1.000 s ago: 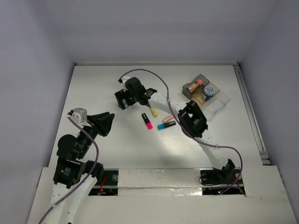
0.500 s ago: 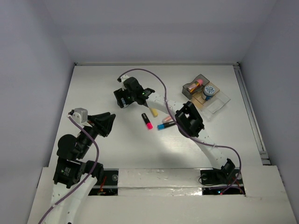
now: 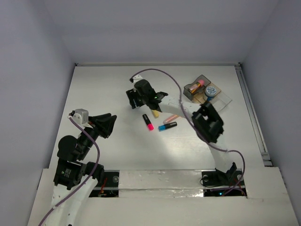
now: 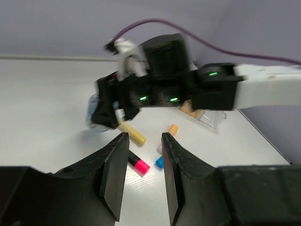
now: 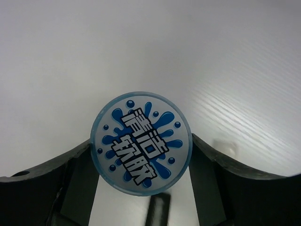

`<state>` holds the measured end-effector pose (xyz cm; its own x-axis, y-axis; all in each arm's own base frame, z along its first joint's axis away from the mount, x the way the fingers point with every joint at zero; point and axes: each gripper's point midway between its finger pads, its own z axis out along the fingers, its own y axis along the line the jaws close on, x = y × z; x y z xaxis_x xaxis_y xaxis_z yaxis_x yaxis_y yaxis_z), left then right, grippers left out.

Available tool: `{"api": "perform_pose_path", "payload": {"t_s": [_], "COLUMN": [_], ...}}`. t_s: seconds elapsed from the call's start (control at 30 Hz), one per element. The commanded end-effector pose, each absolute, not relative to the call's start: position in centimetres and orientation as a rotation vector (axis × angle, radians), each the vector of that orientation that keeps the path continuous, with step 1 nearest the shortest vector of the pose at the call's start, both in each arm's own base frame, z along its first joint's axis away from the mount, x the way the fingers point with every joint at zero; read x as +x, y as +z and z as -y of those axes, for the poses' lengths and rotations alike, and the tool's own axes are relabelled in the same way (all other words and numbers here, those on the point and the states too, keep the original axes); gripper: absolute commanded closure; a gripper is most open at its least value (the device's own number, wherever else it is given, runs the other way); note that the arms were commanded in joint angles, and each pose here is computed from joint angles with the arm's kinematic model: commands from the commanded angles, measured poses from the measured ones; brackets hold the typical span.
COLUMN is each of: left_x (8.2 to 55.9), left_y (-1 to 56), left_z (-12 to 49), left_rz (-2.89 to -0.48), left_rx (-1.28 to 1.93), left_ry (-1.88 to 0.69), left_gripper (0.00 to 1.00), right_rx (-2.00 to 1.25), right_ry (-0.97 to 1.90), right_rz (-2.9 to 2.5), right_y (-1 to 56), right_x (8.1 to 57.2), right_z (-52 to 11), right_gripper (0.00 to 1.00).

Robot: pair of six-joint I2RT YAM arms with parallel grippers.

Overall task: Sort the stationery into containers
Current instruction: Pick up the stationery from the center of the board, then place the stationery in the storage box.

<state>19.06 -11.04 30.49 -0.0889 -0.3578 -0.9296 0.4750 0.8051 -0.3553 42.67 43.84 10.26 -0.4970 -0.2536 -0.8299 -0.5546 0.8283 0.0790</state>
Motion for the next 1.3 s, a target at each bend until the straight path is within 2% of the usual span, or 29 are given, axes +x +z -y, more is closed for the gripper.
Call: {"api": "perform_pose_path", "payload": {"t_s": [0.0,0.07,0.1,0.13,0.27,0.43,0.53,0.87,1.27], "left_x": [19.0,18.8,18.7,18.6,18.4,18.2,18.2,18.2,18.3], "left_y": [31.7,31.9,31.9,32.1,32.1,32.1,32.1,32.0,31.9], "left_z": [11.5,11.5,11.6,11.5,11.7,12.0,12.0,12.2,12.2], "left_rz": [-1.460,-1.451,-1.448,-1.438,-1.435,-1.440,-1.440,-1.446,-1.454], "left_rx": [0.125,0.133,0.134,0.135,0.142,0.155,0.155,0.162,0.158], "left_ry": [-0.720,-0.723,-0.727,-0.727,-0.735,-0.748,-0.748,-0.753,-0.752], "left_gripper": [0.69,0.68,0.67,0.67,0.67,0.66,0.66,0.66,0.66], "right_rx": [-0.260,-0.161,-0.124,-0.030,0.161,0.305,0.338,0.336,0.328], "right_ry": [0.433,0.403,0.352,0.327,0.233,0.131,0.088,0.016,0.004], "right_rz": [-1.761,-1.781,-1.845,-1.823,-1.875,-1.896,-1.917,-2.042,-2.046], "right_y": [28.0,28.1,25.2,26.9,24.4,23.2,22.7,16.8,16.3], "right_x": [45.0,44.5,43.9,43.9,42.3,42.5,43.3,43.5,45.5], "right_z": [-35.4,-30.6,-27.7,-23.2,-14.5,-7.9,-5.9,-4.9,-4.3], "right_gripper": [0.66,0.68,0.68,0.69,0.70,0.71,0.71,0.70,0.68]}}
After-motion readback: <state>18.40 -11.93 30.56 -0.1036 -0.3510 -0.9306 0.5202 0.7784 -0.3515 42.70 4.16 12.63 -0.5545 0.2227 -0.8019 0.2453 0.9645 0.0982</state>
